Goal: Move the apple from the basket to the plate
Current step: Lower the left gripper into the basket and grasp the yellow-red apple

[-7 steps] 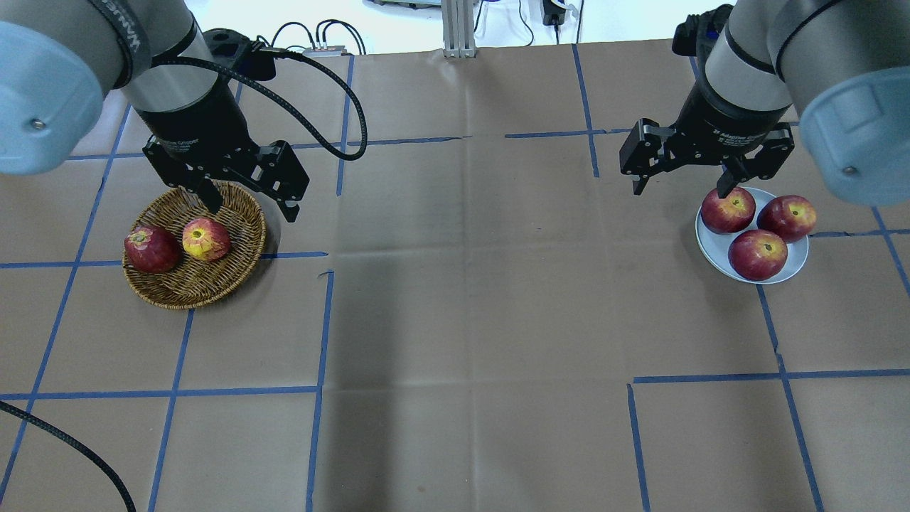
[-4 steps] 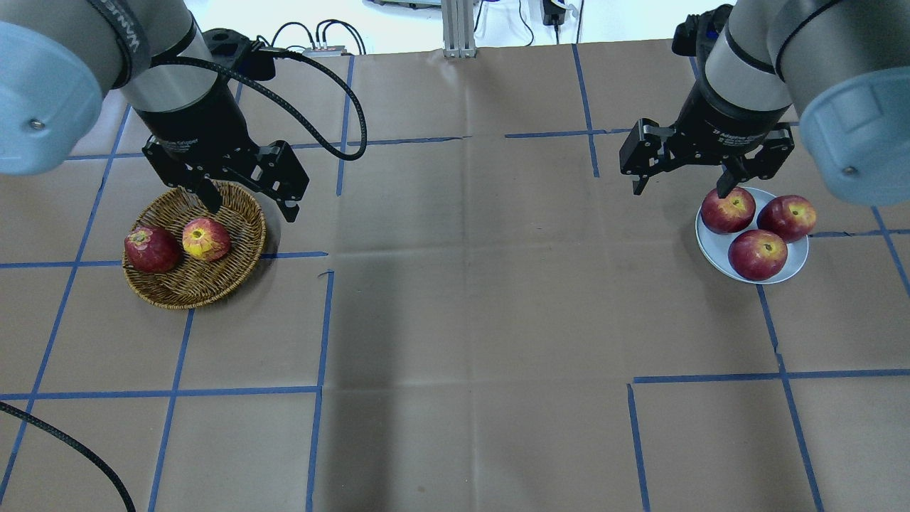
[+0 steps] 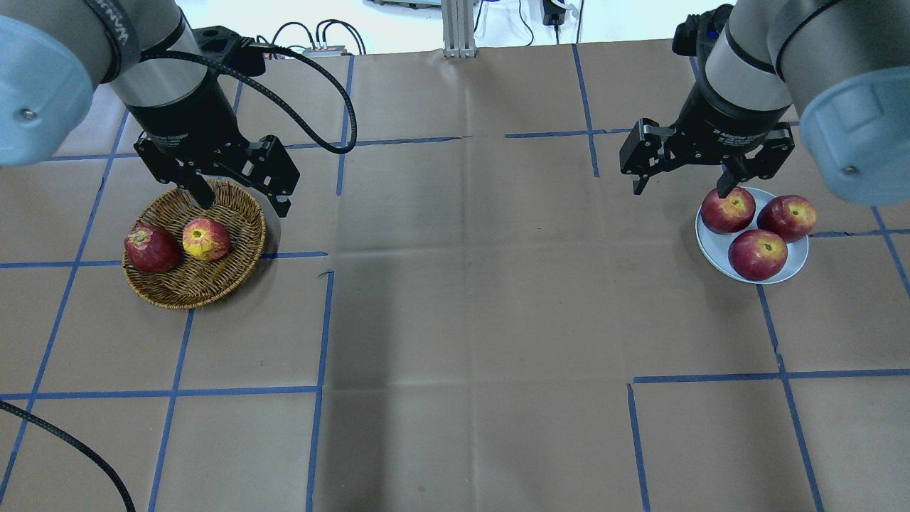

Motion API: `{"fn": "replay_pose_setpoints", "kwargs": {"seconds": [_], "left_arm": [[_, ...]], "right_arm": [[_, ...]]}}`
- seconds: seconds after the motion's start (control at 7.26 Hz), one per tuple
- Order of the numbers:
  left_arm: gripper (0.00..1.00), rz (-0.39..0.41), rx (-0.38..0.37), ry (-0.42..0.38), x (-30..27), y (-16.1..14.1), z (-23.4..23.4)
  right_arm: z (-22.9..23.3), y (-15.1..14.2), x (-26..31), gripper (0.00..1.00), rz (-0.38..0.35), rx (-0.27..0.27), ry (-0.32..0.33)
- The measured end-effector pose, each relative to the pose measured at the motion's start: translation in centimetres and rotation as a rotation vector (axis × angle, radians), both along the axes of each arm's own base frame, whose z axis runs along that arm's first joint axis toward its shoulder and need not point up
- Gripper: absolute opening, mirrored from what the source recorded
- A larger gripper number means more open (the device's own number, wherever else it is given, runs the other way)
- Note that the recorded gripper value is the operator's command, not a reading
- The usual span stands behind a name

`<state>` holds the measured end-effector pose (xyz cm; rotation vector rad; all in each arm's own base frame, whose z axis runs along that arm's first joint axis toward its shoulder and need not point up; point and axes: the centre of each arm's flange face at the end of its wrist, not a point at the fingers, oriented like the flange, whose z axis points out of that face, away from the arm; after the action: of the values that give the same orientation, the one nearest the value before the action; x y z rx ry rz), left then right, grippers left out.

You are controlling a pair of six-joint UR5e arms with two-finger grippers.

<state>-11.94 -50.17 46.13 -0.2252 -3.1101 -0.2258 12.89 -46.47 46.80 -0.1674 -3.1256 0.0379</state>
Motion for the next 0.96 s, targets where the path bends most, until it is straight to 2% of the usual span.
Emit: {"fn": "replay_pose_setpoints", "kwargs": {"seconds": [0.14,0.28,0.41,0.69,0.96], "left_arm": [[0.99,0.01,0.002,0.012,2.5,-2.8,-2.5],[0.99,-0.034,0.011,0.031,5.4,-5.4,-5.8],[0.99,-0.08,0.015,0.047,8.0,-7.0,-8.4],[0.99,-0.103,0.007,0.053,12.8,-8.7,-12.5],[0.99,-0.116,-0.086,0.022,16.9,-11.0,-15.9]], "right_arm": [[0.0,0.0,0.0,1.0,0.0,0.0,0.0],[0.0,0.0,0.0,1.0,0.0,0.0,0.0],[0.0,0.0,0.0,1.0,0.0,0.0,0.0],[-0.1,0.0,0.0,1.0,0.0,0.001,0.0],[0.0,0.0,0.0,1.0,0.0,0.001,0.0]]}}
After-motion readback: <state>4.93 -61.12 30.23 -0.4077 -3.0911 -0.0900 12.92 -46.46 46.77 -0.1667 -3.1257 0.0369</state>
